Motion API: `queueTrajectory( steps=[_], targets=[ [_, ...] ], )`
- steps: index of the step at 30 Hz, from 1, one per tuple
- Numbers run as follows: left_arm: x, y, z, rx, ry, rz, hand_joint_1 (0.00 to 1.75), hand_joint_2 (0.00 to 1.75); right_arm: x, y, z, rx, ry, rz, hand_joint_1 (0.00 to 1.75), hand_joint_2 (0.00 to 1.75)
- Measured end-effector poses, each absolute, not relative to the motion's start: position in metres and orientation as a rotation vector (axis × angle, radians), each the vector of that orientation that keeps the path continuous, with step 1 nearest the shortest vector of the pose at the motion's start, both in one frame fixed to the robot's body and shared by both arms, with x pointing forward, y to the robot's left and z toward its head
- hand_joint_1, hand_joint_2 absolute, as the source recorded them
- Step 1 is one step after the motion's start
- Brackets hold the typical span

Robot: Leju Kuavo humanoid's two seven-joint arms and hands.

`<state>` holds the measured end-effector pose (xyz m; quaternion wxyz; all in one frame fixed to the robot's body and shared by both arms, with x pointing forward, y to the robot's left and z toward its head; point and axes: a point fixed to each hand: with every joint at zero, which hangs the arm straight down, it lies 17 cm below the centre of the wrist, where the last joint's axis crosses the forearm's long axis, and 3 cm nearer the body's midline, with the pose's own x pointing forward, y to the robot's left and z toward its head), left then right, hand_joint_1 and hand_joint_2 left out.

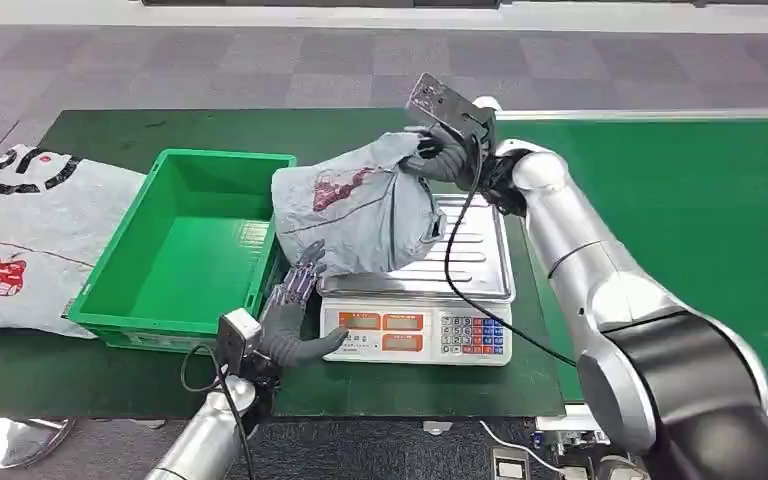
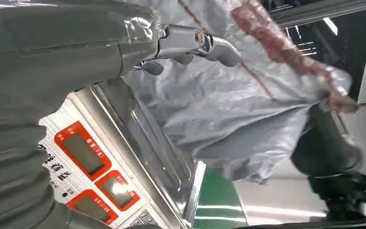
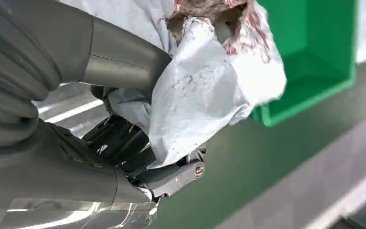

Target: Moved the parcel from conveyor to table for the left to box.

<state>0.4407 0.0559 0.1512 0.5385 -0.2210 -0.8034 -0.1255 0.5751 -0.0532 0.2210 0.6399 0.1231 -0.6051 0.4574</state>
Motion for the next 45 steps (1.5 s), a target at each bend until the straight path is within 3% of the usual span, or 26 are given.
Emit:
queueTrajectory(
  steps=[5,16,17,21,29,40,41,45],
  targets=[
    [0.442,0.059,0.15,-0.504,-1.914,-0.299,0.0,1.75,0.589,-0.092,0.163,-0.085,-1.347,1.173,1.75,1.75],
    [0.445,0.059,0.154,-0.506,-1.921,-0.313,0.0,1.75,0.576,-0.118,0.114,-0.264,-1.176,1.412,1.75,1.75],
    [0.446,0.059,0.155,-0.507,-1.924,-0.316,0.0,1.75,0.575,-0.123,0.11,-0.281,-1.145,1.447,0.02,1.75],
    [0.449,0.059,0.157,-0.503,-1.927,-0.32,0.0,1.75,0.58,-0.151,0.103,-0.419,-1.052,1.56,0.0,1.75],
    [0.449,0.068,0.15,-0.461,-1.925,-0.311,0.0,1.75,0.622,-0.164,0.164,-0.636,-1.301,1.366,0.0,1.75],
    [0.448,0.074,0.147,-0.445,-1.924,-0.314,0.0,1.75,0.63,-0.167,0.187,-0.697,-1.378,1.322,0.0,1.75],
    [0.448,0.074,0.147,-0.444,-1.924,-0.312,0.0,1.75,0.633,-0.169,0.195,-0.73,-1.412,1.298,0.0,0.0],
    [0.445,0.078,0.143,-0.433,-1.923,-0.306,0.0,1.75,0.64,-0.178,0.231,-0.805,-1.538,1.18,0.0,0.0]
  ],
)
